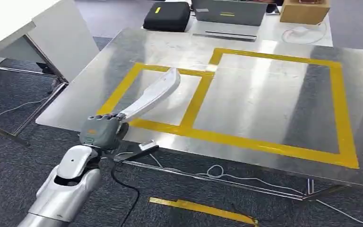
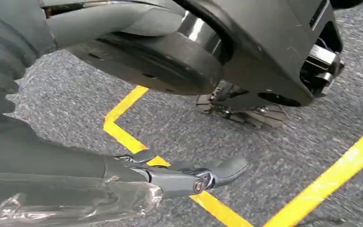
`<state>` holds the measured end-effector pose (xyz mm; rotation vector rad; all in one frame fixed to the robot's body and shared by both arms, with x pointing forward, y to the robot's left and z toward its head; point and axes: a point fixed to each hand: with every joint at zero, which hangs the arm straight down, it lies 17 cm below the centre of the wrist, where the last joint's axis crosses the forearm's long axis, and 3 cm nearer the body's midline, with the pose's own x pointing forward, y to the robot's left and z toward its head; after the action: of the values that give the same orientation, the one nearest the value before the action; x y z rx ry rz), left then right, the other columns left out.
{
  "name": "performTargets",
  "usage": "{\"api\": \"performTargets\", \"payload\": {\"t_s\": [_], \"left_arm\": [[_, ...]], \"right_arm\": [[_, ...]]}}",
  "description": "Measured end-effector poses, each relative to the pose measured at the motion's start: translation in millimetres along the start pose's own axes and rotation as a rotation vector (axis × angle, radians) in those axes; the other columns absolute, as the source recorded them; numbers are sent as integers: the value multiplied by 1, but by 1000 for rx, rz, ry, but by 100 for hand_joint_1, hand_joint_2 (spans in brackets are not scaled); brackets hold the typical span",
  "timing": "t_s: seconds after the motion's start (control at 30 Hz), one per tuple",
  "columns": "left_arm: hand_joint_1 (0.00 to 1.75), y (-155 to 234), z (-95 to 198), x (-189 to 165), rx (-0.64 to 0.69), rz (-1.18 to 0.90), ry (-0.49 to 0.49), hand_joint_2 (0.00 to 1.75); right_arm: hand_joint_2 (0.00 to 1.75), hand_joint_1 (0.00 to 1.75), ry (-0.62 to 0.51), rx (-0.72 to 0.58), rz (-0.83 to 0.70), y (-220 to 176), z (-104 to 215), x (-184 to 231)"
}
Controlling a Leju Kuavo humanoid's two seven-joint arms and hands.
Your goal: Take the parts from the cabinet and place them on the table.
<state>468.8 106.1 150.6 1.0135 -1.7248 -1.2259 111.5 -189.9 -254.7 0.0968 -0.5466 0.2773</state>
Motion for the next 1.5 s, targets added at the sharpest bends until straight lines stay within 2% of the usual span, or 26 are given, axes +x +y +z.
{"api": "performTargets", "payload": {"t_s": [0.3, 0.43, 0.63, 0.7, 0.8, 0.83, 1.0, 1.03, 1.3, 1.5], "left_arm": [[175, -10, 1, -10, -33, -20, 30, 175], [175, -4, -8, -8, -23, -32, 31, 175], [175, -30, -4, -14, -104, -86, 56, 175], [175, -38, -8, -20, -133, -120, 79, 175], [175, -47, -12, -28, -168, -154, 92, 175], [0, -53, -10, -30, -180, -158, 93, 175], [0, -66, -3, -33, -206, -163, 96, 175], [0, -67, -3, -33, -206, -163, 92, 0], [0, -68, 7, -23, -186, -120, 66, 0], [0, -40, 20, -8, -87, -2, 49, 0]], "right_arm": [[175, 0, 7, 7, 3, 4, 1, -2], [175, 0, 1, 7, 4, 3, -1, 2], [175, 0, 19, -8, 10, 2, -3, 4], [175, 0, 59, -34, 15, 6, -7, 5], [175, 0, 55, -25, 13, 18, -10, 16], [0, 0, 40, -12, 13, 21, -10, 18], [0, 0, 1, 39, 9, 25, -2, 10], [0, 0, 0, 44, 7, 26, -2, 9], [0, 0, 7, 42, -3, 25, 0, 4], [0, 0, 17, 26, -22, 23, 1, -1]]}}
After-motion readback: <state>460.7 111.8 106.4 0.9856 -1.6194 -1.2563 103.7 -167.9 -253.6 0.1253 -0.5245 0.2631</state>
